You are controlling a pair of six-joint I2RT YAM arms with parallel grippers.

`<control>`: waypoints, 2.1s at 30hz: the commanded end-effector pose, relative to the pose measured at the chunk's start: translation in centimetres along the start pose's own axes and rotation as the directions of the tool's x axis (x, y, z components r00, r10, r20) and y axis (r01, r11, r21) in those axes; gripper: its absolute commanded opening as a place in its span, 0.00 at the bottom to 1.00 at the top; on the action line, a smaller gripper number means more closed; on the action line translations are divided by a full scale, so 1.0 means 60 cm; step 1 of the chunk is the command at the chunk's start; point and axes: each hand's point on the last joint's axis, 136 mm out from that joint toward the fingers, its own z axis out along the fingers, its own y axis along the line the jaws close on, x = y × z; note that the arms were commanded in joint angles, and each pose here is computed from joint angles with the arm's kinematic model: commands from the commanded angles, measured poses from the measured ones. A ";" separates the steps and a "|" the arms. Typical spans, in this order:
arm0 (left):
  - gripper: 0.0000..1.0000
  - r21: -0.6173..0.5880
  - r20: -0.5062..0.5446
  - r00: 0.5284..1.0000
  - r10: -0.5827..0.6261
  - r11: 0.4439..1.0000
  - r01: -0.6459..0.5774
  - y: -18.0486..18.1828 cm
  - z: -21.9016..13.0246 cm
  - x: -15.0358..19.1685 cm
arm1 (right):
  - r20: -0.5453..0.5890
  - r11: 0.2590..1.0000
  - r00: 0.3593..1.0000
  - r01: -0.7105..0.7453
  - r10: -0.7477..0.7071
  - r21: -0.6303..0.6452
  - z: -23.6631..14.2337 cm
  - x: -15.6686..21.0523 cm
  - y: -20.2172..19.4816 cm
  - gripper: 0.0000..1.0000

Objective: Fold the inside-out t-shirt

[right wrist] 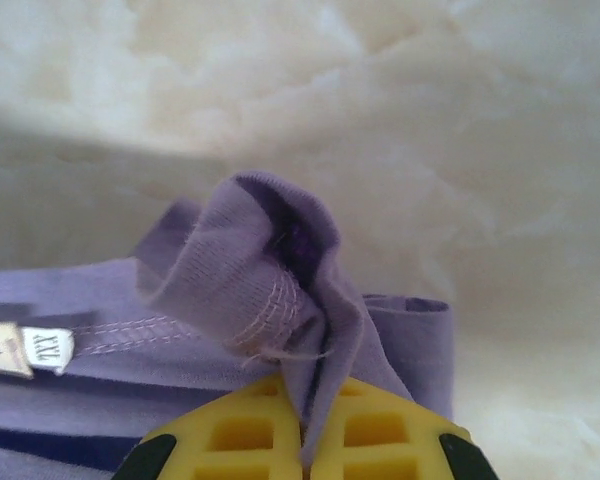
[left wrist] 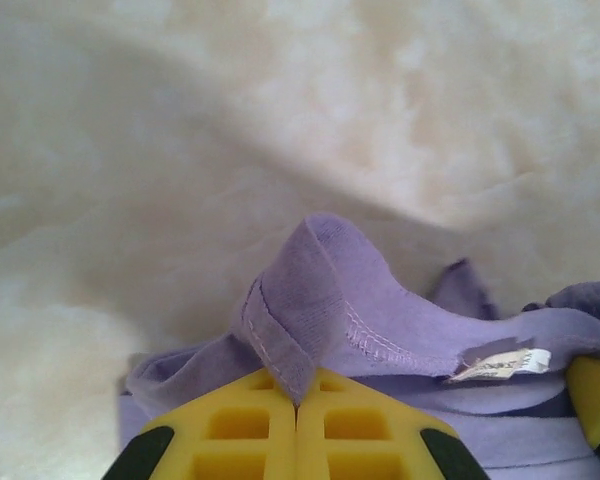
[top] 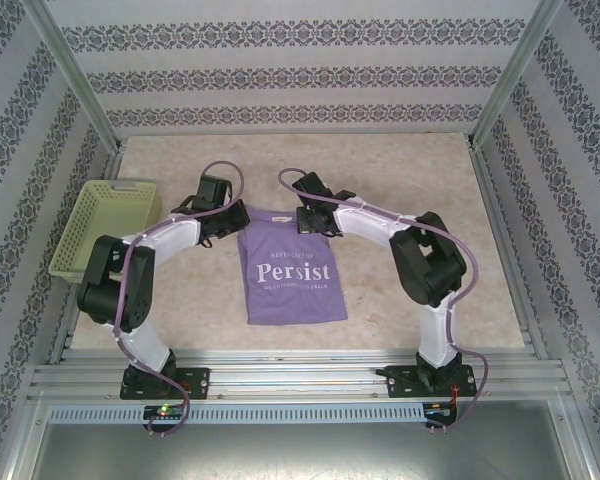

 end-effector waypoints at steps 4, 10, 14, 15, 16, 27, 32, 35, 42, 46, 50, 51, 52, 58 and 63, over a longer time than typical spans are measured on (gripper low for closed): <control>0.43 -0.159 -0.057 0.997 0.053 0.985 -0.061 0.034 0.004 -0.002 | 0.014 0.999 0.999 -0.029 0.029 0.014 0.008 -0.038 -0.019 0.33; 0.66 -0.162 0.014 0.994 0.104 0.982 -0.101 0.013 -0.091 0.027 | 0.025 1.000 1.000 0.006 -0.006 -0.002 -0.054 -0.020 -0.034 0.57; 0.66 -0.102 0.002 0.993 0.116 0.988 -0.115 0.004 -0.140 0.105 | 0.009 0.998 1.000 -0.016 0.017 -0.055 -0.083 0.041 -0.040 0.59; 0.65 -0.085 -0.012 0.994 0.110 0.990 -0.111 0.006 -0.147 0.129 | -0.002 0.997 1.000 -0.026 0.026 -0.066 -0.088 0.063 -0.044 0.59; 0.64 -0.066 -0.020 0.994 0.103 0.992 -0.105 0.006 -0.154 0.147 | -0.013 0.997 0.999 -0.031 0.030 -0.075 -0.091 0.083 -0.044 0.60; 0.55 0.076 -0.198 0.974 0.113 0.992 -0.099 -0.002 -0.166 0.332 | -0.114 0.984 0.987 -0.125 0.111 -0.125 -0.098 0.254 -0.053 0.62; 0.37 0.050 -0.276 0.954 0.118 0.993 -0.109 0.027 -0.155 0.398 | -0.128 0.975 0.974 -0.198 0.185 -0.100 -0.091 0.294 -0.061 0.55; 0.22 0.021 -0.276 0.954 0.118 0.993 -0.116 0.056 -0.156 0.410 | -0.121 0.973 0.971 -0.219 0.209 -0.078 -0.092 0.312 -0.069 0.42; 0.06 -0.043 -0.277 0.953 0.122 0.989 -0.139 0.109 -0.148 0.429 | -0.122 0.973 0.966 -0.231 0.227 -0.018 -0.095 0.345 -0.095 0.22; 0.02 -0.058 -0.280 0.949 0.146 0.984 -0.168 0.111 -0.144 0.426 | -0.123 0.979 0.972 -0.204 0.201 -0.013 -0.102 0.349 -0.095 0.22; 0.10 -0.112 -0.148 0.958 0.246 0.958 -0.263 0.084 -0.186 0.350 | -0.059 0.992 0.990 -0.127 0.126 -0.008 -0.141 0.310 -0.091 0.35; 0.14 -0.116 -0.100 0.960 0.263 0.955 -0.274 0.073 -0.196 0.325 | -0.039 0.994 0.994 -0.106 0.106 -0.011 -0.152 0.296 -0.088 0.39; 0.20 -0.122 -0.049 0.963 0.263 0.956 -0.268 0.062 -0.204 0.295 | -0.015 0.996 0.996 -0.086 0.086 -0.007 -0.163 0.279 -0.086 0.43; 0.48 -0.038 0.009 0.996 0.089 0.995 -0.089 0.016 -0.163 0.154 | 0.039 0.995 0.997 -0.062 0.066 -0.080 -0.173 0.165 -0.063 0.61; 0.66 -0.058 -0.003 1.000 0.001 0.998 -0.001 0.016 -0.082 0.077 | 0.024 0.984 0.994 -0.098 0.103 -0.150 -0.140 0.074 -0.050 0.75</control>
